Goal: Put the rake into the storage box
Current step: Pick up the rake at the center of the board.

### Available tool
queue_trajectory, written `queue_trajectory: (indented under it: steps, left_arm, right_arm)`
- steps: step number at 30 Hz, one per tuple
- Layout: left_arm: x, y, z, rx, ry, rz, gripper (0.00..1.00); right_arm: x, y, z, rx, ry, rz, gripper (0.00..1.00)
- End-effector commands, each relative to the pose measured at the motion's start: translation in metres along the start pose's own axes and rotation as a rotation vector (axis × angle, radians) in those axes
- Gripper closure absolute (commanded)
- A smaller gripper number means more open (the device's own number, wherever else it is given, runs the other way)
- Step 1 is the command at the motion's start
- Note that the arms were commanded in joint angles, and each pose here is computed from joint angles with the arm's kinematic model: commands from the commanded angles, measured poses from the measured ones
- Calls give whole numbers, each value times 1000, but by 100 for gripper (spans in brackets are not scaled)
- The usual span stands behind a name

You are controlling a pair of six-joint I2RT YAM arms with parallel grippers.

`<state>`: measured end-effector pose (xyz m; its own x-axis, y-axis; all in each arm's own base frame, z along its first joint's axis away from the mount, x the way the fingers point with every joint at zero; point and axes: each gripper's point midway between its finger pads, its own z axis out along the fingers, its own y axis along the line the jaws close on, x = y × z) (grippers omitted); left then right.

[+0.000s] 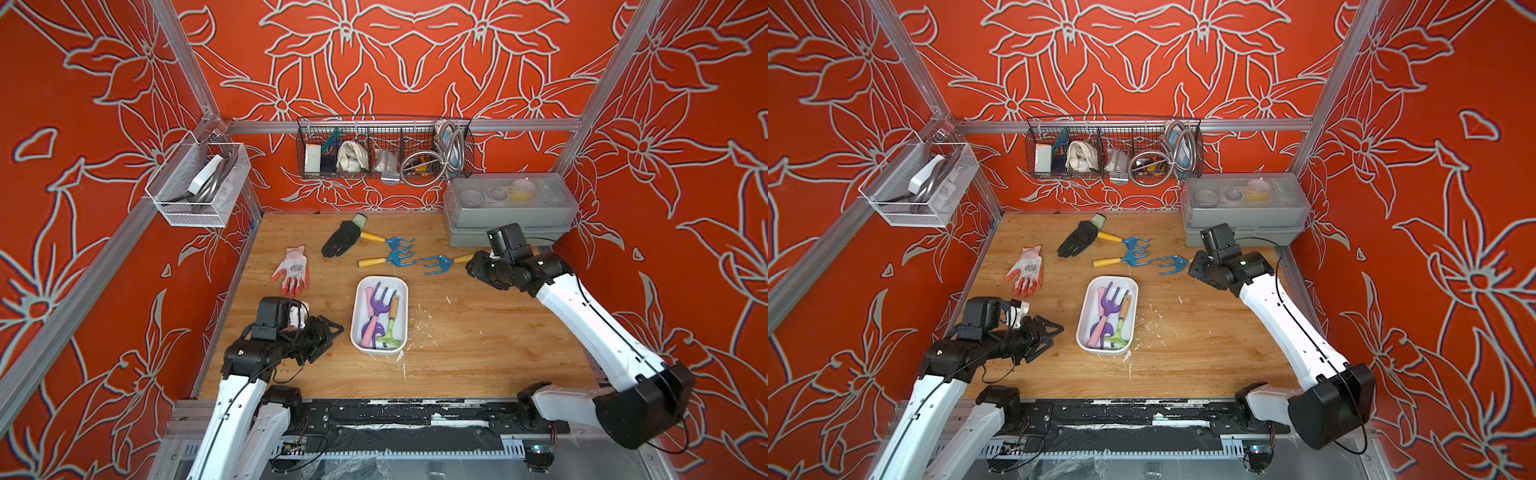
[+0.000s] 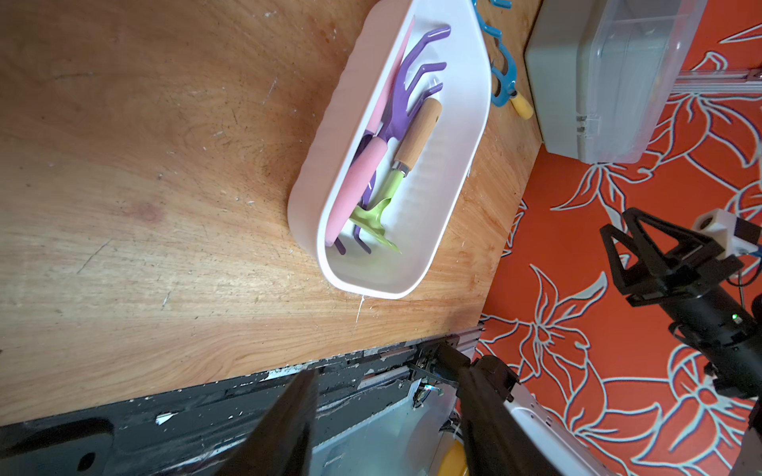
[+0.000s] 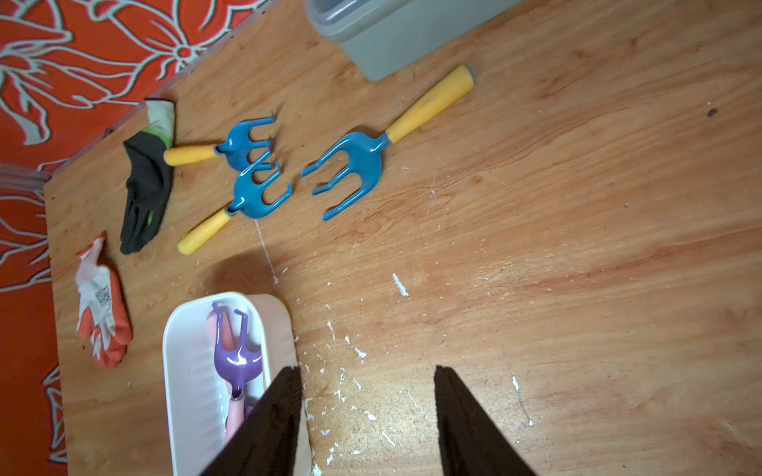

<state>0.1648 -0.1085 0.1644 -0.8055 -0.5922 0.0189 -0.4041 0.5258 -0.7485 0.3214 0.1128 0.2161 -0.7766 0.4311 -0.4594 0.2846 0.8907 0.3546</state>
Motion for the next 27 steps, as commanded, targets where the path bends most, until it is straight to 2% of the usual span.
queue_trajectory:
  steps: [1, 5, 9, 15, 27]
  left_arm:
    - [-6, 0, 10, 20, 10, -29, 43]
    - [-23, -16, 11, 22, -8, -17, 44]
    - [-39, -31, 4, -8, -43, 46, 42]
    - [-65, -41, 20, -67, 0, 74, 43]
    - [-110, -54, 45, -128, -7, 66, 45]
  right_arm:
    - [-8, -2, 19, 13, 45, 70, 48]
    - [-23, -4, 52, 43, 66, 113, 48]
    - [-33, -3, 97, 46, 109, 220, 50]
    - [-49, 0, 158, 49, 128, 342, 52]
    - [-82, -11, 222, 101, 112, 517, 51]
